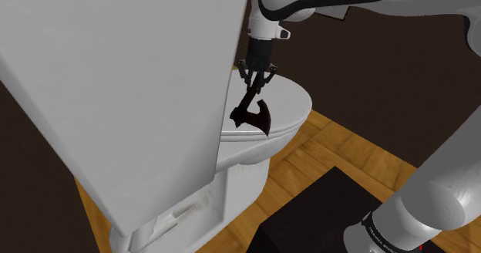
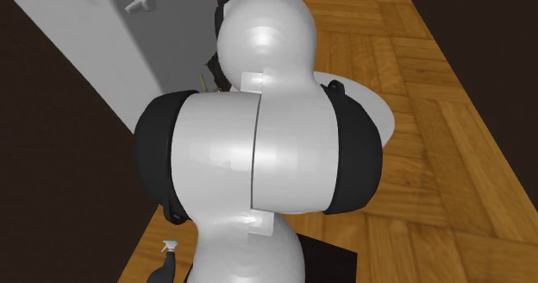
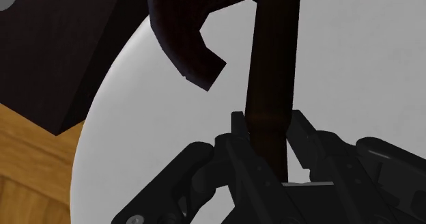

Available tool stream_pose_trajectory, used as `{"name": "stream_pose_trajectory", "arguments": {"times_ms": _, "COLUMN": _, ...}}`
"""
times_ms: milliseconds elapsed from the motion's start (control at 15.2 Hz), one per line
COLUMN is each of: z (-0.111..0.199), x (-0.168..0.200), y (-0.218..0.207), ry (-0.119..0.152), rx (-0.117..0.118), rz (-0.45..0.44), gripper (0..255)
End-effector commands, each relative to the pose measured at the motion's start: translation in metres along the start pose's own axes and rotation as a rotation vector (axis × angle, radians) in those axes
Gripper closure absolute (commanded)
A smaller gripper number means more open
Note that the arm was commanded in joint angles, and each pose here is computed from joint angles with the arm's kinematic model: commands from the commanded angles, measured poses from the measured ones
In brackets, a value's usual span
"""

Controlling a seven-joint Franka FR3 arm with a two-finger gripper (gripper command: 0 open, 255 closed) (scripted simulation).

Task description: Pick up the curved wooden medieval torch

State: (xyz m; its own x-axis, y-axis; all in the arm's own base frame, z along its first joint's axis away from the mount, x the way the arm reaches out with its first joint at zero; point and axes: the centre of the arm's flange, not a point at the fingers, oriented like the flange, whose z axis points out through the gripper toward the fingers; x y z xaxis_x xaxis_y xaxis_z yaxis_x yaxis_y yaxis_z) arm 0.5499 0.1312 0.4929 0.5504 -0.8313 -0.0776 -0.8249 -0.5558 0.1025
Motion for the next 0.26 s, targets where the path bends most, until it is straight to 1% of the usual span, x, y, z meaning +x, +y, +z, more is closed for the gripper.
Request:
{"name": "stream_pose_trajectory", "arguments": {"times_ms": 0, "z": -0.0094, "x": -0.0015, "y": 0.0018, "ry": 0.0, "rx": 0.0, "rz": 0.0, "gripper": 255}}
{"name": "stream_pose_trajectory", "arguments": {"times_ms": 66, "z": -0.0147, "x": -0.002, "y": 0.0023, "ry": 0.0, "rx": 0.0, "rz": 0.0, "gripper": 255}}
{"name": "stream_pose_trajectory", "arguments": {"times_ms": 198, "z": -0.0155, "x": -0.002, "y": 0.0024, "ry": 0.0, "rx": 0.0, "rz": 0.0, "gripper": 255}}
